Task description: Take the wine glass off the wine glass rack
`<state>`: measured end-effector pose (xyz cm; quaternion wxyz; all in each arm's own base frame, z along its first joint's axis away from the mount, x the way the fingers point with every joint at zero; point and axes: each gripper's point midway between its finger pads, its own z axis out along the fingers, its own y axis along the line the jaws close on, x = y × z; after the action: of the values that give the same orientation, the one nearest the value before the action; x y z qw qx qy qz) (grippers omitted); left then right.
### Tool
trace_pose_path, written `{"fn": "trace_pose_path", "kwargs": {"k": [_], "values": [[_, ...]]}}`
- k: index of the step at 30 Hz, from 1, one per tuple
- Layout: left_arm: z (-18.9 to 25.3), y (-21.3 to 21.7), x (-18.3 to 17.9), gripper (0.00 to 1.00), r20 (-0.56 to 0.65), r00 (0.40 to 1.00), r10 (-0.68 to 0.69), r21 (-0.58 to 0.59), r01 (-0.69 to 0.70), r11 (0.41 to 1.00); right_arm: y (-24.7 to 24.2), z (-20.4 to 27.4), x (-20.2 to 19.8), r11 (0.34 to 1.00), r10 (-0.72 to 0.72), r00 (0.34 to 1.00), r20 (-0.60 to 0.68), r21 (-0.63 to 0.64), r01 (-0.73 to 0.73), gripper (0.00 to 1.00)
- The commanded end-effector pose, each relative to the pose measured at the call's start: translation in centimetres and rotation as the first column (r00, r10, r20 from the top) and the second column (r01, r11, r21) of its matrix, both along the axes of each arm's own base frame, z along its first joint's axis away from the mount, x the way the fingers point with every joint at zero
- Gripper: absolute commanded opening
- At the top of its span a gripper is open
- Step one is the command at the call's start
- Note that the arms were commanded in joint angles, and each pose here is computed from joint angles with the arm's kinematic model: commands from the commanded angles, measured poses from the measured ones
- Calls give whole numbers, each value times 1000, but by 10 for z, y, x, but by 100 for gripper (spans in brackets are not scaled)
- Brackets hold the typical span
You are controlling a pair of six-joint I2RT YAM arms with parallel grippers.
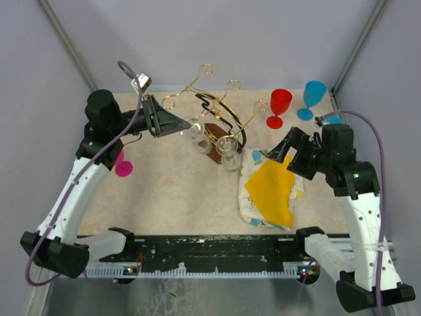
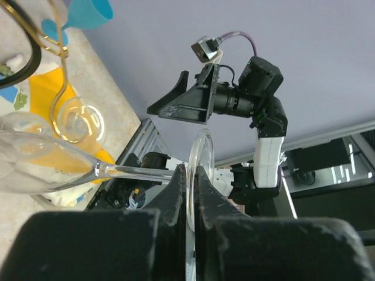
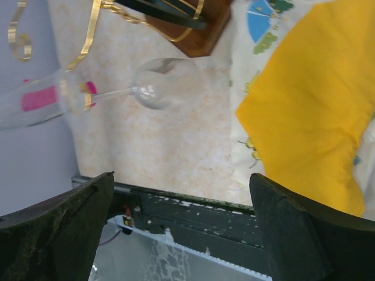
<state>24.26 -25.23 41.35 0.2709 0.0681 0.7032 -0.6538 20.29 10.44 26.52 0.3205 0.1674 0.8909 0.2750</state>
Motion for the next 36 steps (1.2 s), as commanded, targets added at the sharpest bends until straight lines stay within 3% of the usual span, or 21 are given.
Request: {"fn": "trace_pose_path", "kwargs": {"k": [1, 6, 9, 13, 19, 25, 36], "values": [[44, 10, -35, 0, 215, 976, -25, 3, 25, 1000, 25, 71, -14, 983, 114, 984, 133, 127, -131, 99], [73, 14, -67, 0, 440, 893, -96, -35, 124, 992, 72, 129, -17, 873, 224, 950, 216, 390, -294, 99], [89, 18, -87, 0, 572, 810, -131, -32, 181, 983, 113, 156, -20, 747, 310, 914, 262, 527, -404, 99], [105, 21, -107, 0, 673, 715, -189, -10, 265, 964, 168, 165, -13, 657, 391, 889, 240, 603, -452, 99], [119, 25, -125, 0, 767, 608, -205, 13, 305, 952, 195, 185, 3, 574, 399, 884, 245, 685, -449, 99], [114, 26, -129, 0, 783, 576, -237, 42, 331, 943, 201, 197, 10, 503, 372, 887, 273, 744, -440, 99], [107, 28, -136, 0, 800, 545, -252, 52, 355, 933, 226, 203, 15, 450, 396, 875, 277, 772, -448, 97]]}}
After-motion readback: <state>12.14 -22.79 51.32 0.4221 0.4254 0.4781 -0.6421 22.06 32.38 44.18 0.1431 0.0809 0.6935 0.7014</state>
